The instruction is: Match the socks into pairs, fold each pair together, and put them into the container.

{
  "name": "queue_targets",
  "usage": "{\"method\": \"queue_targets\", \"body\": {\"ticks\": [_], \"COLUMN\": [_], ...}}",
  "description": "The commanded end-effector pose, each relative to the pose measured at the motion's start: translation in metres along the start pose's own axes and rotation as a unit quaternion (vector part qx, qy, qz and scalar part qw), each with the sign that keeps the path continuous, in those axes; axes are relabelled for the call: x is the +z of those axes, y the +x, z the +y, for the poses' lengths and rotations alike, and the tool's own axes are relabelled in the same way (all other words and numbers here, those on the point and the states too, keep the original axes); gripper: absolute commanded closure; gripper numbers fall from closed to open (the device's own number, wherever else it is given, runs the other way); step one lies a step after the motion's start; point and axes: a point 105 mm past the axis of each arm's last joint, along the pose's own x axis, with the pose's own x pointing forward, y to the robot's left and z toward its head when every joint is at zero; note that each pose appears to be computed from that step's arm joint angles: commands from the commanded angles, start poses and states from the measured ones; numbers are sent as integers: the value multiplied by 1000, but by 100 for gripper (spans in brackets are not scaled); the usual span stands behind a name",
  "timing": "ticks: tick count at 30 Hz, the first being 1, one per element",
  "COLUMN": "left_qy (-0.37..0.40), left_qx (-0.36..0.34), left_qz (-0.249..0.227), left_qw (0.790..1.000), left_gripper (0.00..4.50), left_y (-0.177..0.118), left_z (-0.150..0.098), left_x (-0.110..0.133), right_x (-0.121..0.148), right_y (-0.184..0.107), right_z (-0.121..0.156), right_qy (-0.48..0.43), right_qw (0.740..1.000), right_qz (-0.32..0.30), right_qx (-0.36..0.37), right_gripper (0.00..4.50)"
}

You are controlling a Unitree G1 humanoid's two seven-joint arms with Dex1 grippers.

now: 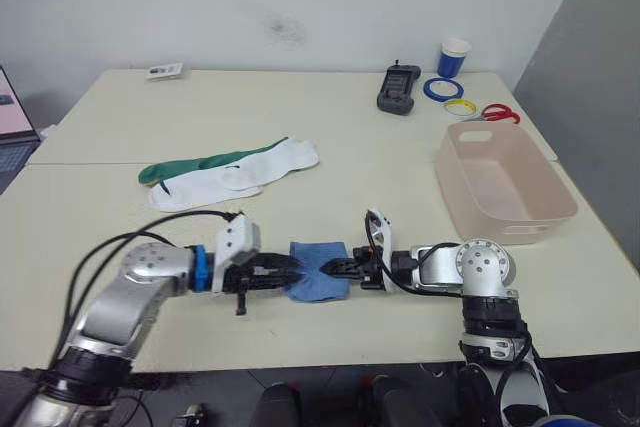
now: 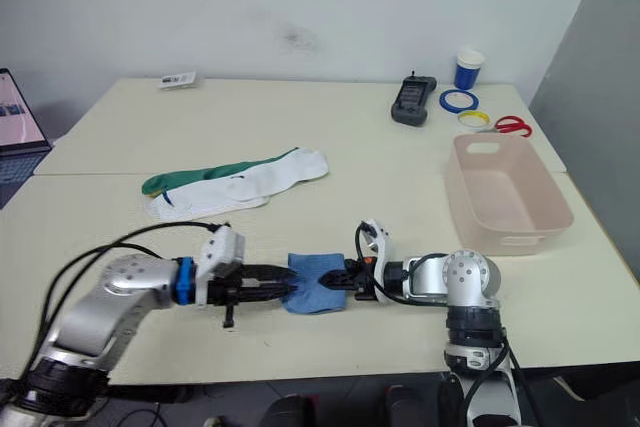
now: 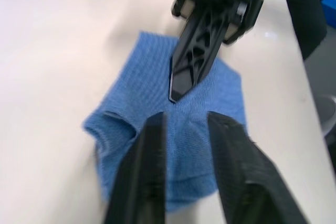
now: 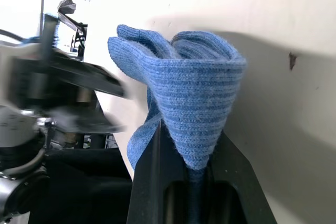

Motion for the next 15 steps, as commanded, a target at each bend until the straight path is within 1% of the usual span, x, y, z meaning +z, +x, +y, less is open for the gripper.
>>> {"method": "queue_targets", "body": {"ticks": [1, 4, 7, 8, 11, 12, 14, 15], "left_qy": [11, 22, 22, 23, 33, 40, 63, 64], "left_qx": [-15, -1, 1, 1, 6, 12, 40, 48], "left_qz": [-2, 2, 1, 1, -6, -11, -35, -58], "left_qw": [1000, 1000, 1000, 1000, 999, 999, 997, 995], "left_gripper": [212, 113, 16, 3, 3, 3, 3, 3], "left_y": [-19, -30, -34, -34, -31, -29, -22, -18], "left_z": [-9, -6, -5, -4, 0, 4, 14, 19], "left_x": [27, 43, 56, 59, 68, 72, 87, 97], "right_x": [11, 17, 28, 32, 37, 40, 48, 54], "right_y": [-9, -16, -24, -26, -34, -38, -50, -57], "right_z": [12, 19, 28, 31, 40, 45, 61, 68], "right_qy": [-32, -59, -78, -84, -103, -125, -173, -193], "right_qw": [999, 997, 994, 993, 990, 986, 976, 970], "right_qz": [-30, -41, -68, -78, -97, -105, -126, -140], "right_qx": [14, 19, 23, 24, 26, 26, 38, 39], "right_gripper": [450, 450, 450, 450, 450, 450, 450, 450]}}
